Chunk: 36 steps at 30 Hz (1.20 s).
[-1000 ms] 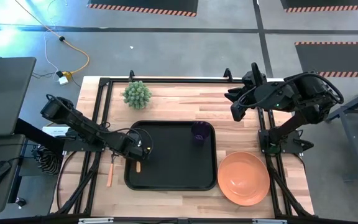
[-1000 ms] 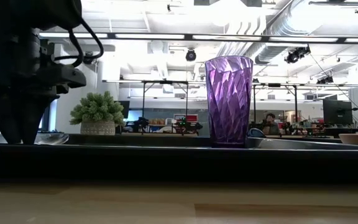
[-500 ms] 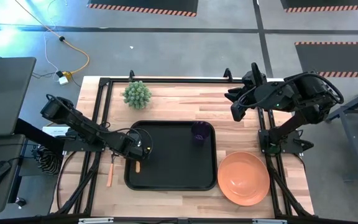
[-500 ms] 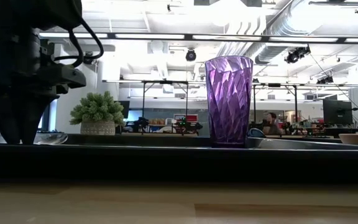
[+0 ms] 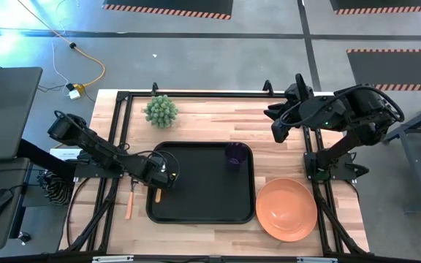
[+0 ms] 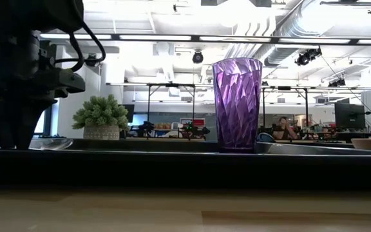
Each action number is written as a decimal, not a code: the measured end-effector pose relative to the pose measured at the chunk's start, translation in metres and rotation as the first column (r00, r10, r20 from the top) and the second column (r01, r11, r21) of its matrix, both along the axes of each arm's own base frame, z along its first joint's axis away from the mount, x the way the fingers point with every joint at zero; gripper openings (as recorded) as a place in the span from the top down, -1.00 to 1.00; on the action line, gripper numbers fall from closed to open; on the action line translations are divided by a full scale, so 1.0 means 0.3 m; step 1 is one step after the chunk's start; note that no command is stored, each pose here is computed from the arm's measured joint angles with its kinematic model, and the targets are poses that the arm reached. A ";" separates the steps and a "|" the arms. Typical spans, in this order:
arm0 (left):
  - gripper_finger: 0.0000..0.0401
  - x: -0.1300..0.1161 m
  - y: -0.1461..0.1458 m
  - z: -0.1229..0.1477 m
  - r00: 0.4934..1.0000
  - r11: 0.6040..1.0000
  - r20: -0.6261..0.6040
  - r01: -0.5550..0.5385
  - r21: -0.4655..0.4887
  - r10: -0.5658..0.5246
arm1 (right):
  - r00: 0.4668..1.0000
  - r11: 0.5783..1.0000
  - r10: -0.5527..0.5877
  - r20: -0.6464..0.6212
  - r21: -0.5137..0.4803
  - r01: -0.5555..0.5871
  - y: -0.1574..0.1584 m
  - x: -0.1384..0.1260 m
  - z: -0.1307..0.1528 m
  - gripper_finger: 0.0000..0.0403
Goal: Pick and place plate/cup/fork/spoon on tray
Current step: Put the orange yellow on the left side of the black tray, then adjust the purple cup on the black tray
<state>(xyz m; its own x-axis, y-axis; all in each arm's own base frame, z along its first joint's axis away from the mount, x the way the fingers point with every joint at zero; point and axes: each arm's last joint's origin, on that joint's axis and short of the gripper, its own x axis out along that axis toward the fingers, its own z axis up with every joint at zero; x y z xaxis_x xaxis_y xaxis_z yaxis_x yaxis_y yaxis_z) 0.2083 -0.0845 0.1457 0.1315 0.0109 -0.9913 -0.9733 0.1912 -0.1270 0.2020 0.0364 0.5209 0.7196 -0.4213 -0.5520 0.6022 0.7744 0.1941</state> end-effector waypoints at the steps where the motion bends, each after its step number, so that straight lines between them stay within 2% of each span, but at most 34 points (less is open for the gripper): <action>1: 0.58 0.002 -0.001 0.003 1.000 1.000 0.003 0.000 -0.001 0.000 | 1.000 1.000 0.000 0.000 0.000 0.000 0.000 0.000 0.000 0.57; 23: 0.58 0.010 0.000 0.030 0.999 1.000 0.044 0.014 0.023 -0.015 | 1.000 1.000 0.000 0.000 0.000 0.000 0.000 0.000 0.000 0.57; 29: 0.58 0.017 0.001 0.052 0.993 0.999 0.119 0.003 0.041 -0.008 | 1.000 1.000 0.000 0.000 0.000 0.000 0.000 0.000 0.000 0.57; 33: 0.58 0.051 -0.012 0.061 0.974 0.999 0.225 0.039 0.014 -0.041 | 1.000 1.000 -0.004 0.003 0.005 0.004 0.000 0.000 0.000 0.57; 36: 0.58 0.073 -0.019 0.064 0.955 0.998 0.290 0.055 0.028 -0.061 | 1.000 1.000 -0.008 0.006 0.011 0.008 0.000 0.000 0.000 0.57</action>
